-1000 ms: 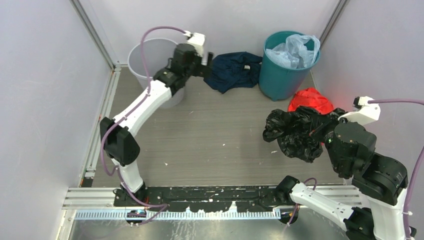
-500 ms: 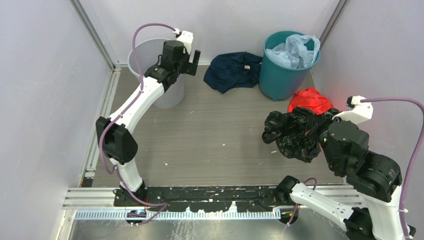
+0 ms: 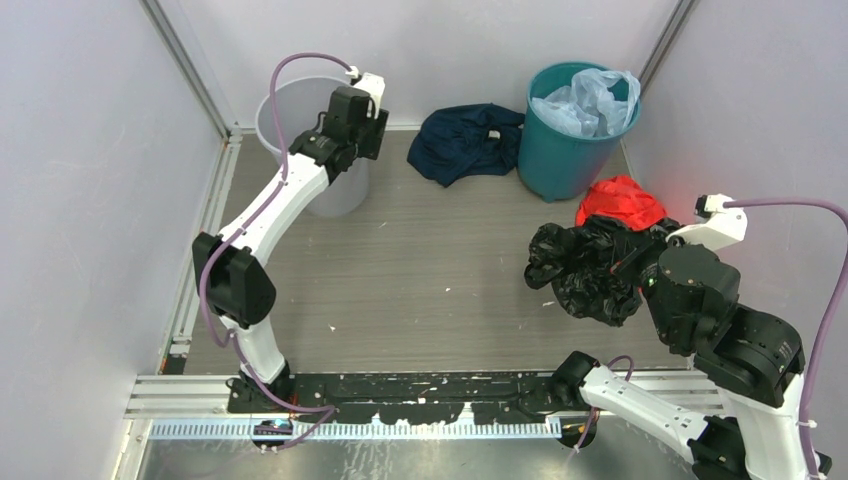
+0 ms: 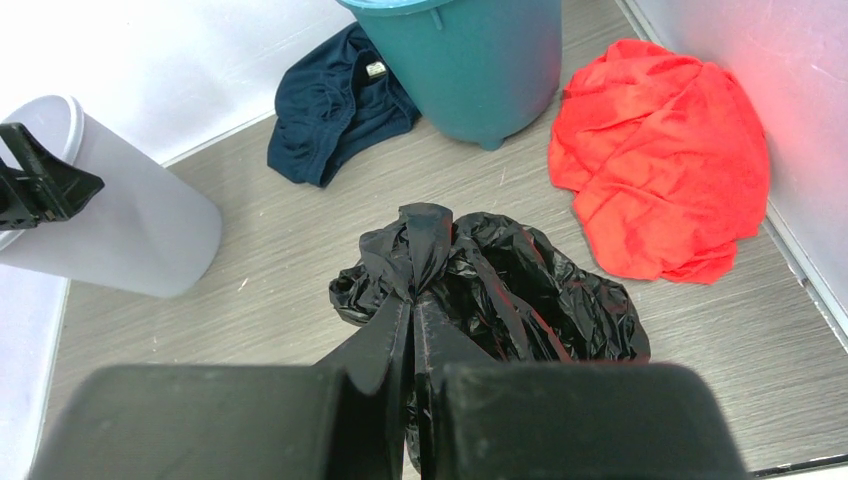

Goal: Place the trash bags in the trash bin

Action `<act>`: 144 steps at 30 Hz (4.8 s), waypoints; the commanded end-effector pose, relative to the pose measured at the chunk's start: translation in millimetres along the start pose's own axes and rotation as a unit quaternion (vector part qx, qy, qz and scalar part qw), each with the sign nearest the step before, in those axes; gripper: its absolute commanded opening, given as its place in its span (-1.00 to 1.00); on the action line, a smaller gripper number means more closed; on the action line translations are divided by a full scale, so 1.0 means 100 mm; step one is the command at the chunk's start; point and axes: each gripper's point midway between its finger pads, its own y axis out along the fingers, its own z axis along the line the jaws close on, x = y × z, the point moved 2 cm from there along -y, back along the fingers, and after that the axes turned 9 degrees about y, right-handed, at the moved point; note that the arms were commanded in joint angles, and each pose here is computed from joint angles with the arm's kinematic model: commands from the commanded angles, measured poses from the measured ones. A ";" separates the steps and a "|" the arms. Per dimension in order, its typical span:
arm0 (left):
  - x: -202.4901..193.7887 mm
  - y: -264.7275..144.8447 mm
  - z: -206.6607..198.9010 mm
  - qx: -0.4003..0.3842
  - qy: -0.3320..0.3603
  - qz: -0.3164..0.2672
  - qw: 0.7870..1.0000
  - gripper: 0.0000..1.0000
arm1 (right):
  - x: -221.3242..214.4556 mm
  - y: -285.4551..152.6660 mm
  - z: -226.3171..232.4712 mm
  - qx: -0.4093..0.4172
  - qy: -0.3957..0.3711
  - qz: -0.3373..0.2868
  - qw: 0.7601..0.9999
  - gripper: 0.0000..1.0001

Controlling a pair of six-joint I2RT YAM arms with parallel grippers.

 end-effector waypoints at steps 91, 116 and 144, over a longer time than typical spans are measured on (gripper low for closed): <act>0.11 -1.19 -0.21 -0.118 0.038 -0.025 0.992 0.86 | -0.04 0.19 0.21 0.010 0.020 -0.018 1.000 -0.83; -0.03 -1.23 -0.40 -0.178 0.044 0.004 0.983 0.88 | -0.14 0.26 0.28 0.013 0.023 -0.007 1.000 -0.83; -0.07 -0.93 -0.74 -0.237 0.038 0.038 0.970 -1.00 | -0.01 0.18 0.22 0.013 0.023 -0.022 0.999 -0.83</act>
